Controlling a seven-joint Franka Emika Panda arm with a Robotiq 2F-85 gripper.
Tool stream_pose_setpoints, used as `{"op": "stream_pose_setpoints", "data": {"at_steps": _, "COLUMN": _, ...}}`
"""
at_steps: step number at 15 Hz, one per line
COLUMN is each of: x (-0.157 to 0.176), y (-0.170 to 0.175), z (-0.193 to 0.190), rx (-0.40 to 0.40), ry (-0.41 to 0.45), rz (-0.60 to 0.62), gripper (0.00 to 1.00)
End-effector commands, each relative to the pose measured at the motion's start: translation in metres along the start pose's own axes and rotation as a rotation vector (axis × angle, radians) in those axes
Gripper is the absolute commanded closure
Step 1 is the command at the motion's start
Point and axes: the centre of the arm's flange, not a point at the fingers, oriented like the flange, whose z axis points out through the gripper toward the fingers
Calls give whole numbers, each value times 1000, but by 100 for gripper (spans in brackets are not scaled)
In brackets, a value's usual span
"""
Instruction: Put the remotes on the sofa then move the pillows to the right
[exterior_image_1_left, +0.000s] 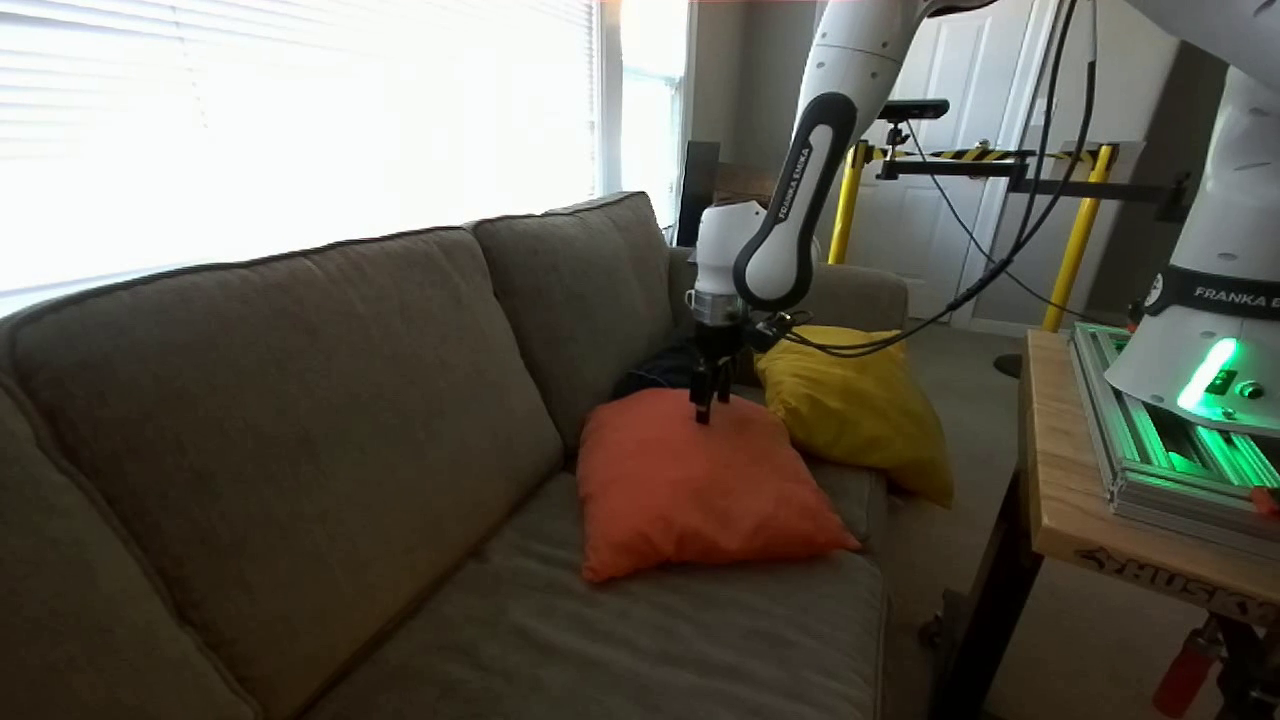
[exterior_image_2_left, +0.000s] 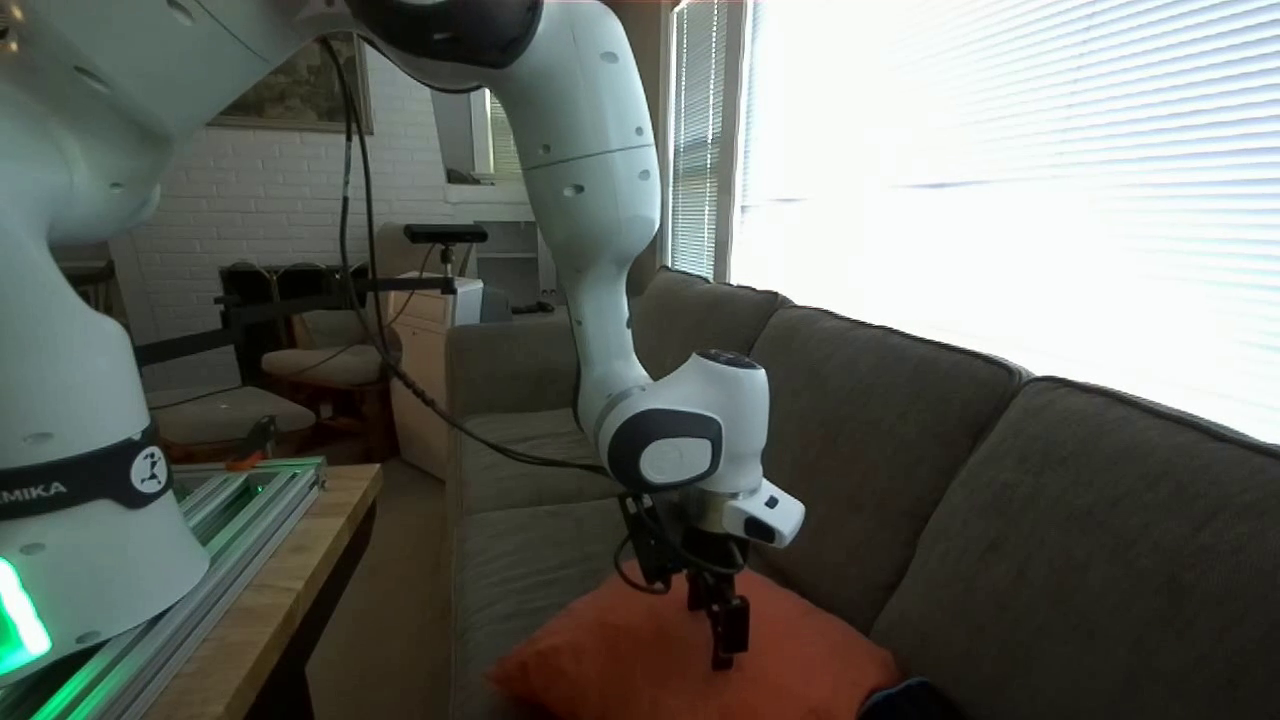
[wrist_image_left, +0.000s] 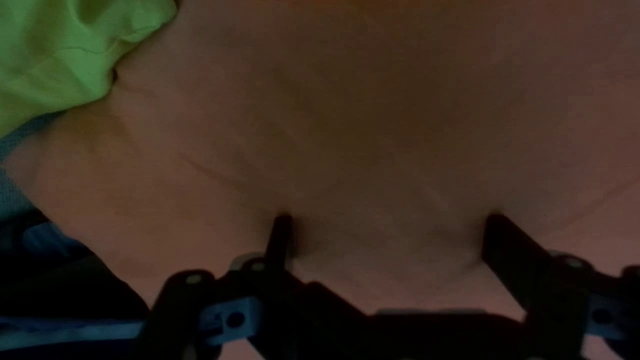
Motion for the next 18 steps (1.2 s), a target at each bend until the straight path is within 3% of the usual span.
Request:
{"op": "stream_pose_setpoints", "data": {"at_steps": 1, "x": 6, "y": 2, "z": 19, "rx": 17, "ry": 13, "rz": -1, "gripper": 34}}
{"op": "stream_pose_setpoints", "data": {"at_steps": 10, "x": 16, "y": 6, "z": 11, "rx": 5, "ry": 19, "rz": 48, "gripper": 98}}
{"op": "stream_pose_setpoints", "data": {"at_steps": 15, "x": 23, "y": 15, "z": 7, "rx": -59, "ry": 37, "rz": 94, "gripper": 99}}
{"op": "stream_pose_setpoints", "data": {"at_steps": 18, "x": 21, "y": 7, "z": -19, "rx": -58, "ry": 36, "rz": 120, "gripper": 99}}
